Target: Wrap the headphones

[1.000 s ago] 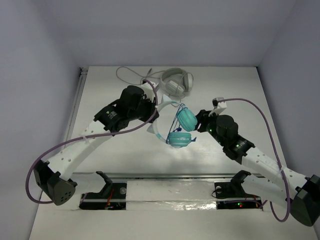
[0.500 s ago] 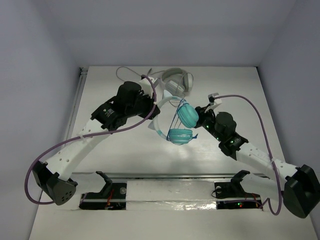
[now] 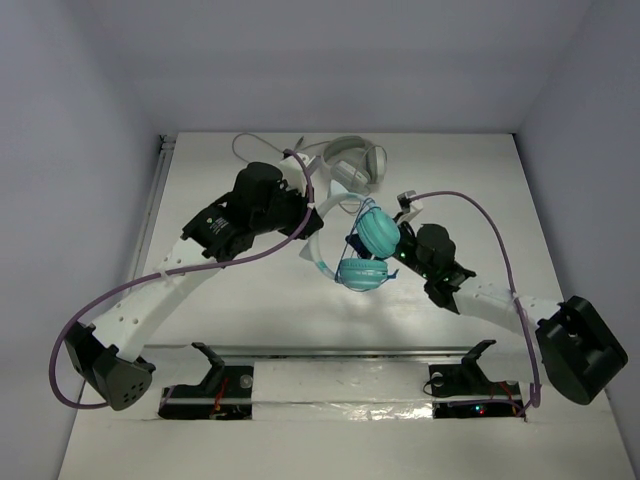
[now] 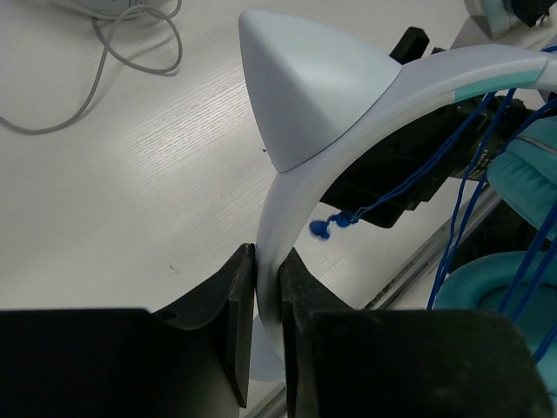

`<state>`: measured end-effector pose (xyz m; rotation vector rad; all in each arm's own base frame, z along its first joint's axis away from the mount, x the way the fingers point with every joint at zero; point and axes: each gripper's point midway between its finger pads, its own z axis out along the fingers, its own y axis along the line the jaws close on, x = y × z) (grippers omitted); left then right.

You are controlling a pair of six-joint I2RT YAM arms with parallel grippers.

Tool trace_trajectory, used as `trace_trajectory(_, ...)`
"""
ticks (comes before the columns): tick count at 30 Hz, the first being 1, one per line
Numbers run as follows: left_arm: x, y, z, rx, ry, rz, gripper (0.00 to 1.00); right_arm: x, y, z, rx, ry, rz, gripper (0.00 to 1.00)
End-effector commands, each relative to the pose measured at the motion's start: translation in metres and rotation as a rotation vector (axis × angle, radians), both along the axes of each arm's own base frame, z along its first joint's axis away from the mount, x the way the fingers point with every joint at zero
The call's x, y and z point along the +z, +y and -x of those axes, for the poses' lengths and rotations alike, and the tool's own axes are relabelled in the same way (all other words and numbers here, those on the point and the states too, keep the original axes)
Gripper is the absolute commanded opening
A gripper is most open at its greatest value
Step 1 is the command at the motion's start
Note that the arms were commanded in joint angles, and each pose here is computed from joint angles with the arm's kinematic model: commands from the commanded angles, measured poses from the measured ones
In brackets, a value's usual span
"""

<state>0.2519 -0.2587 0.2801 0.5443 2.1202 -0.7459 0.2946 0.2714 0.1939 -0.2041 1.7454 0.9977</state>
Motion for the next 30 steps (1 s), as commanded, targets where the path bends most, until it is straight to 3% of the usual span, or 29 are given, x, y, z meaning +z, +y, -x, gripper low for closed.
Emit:
trace_trajectory(1,0.046,-0.013,-0.002,-0.022,-0.083,0.148,0.00,0.027,0.009,0.011,0.080,-0.070,-0.114,0.59)
trace_trajectory(3,0.045,-0.016,-0.002,-0.027,-0.080,0.157,0.00,0.028,0.012,0.015,0.107,-0.079,-0.123,0.59)
trace_trajectory(10,0.044,-0.010,-0.014,0.055,-0.088,0.155,0.00,0.037,0.024,0.030,0.213,-0.064,-0.196,0.33)
trace_trajectory(13,0.034,-0.008,-0.023,0.118,-0.084,0.169,0.00,0.031,0.024,0.040,0.237,-0.009,-0.217,0.29)
trace_trajectory(22,-0.009,-0.021,-0.037,0.233,-0.026,0.283,0.00,0.009,0.005,0.075,0.241,0.128,-0.339,0.30)
trace_trajectory(30,-0.074,-0.035,-0.032,0.279,0.046,0.317,0.00,-0.046,-0.011,0.079,0.125,0.295,-0.304,0.31)
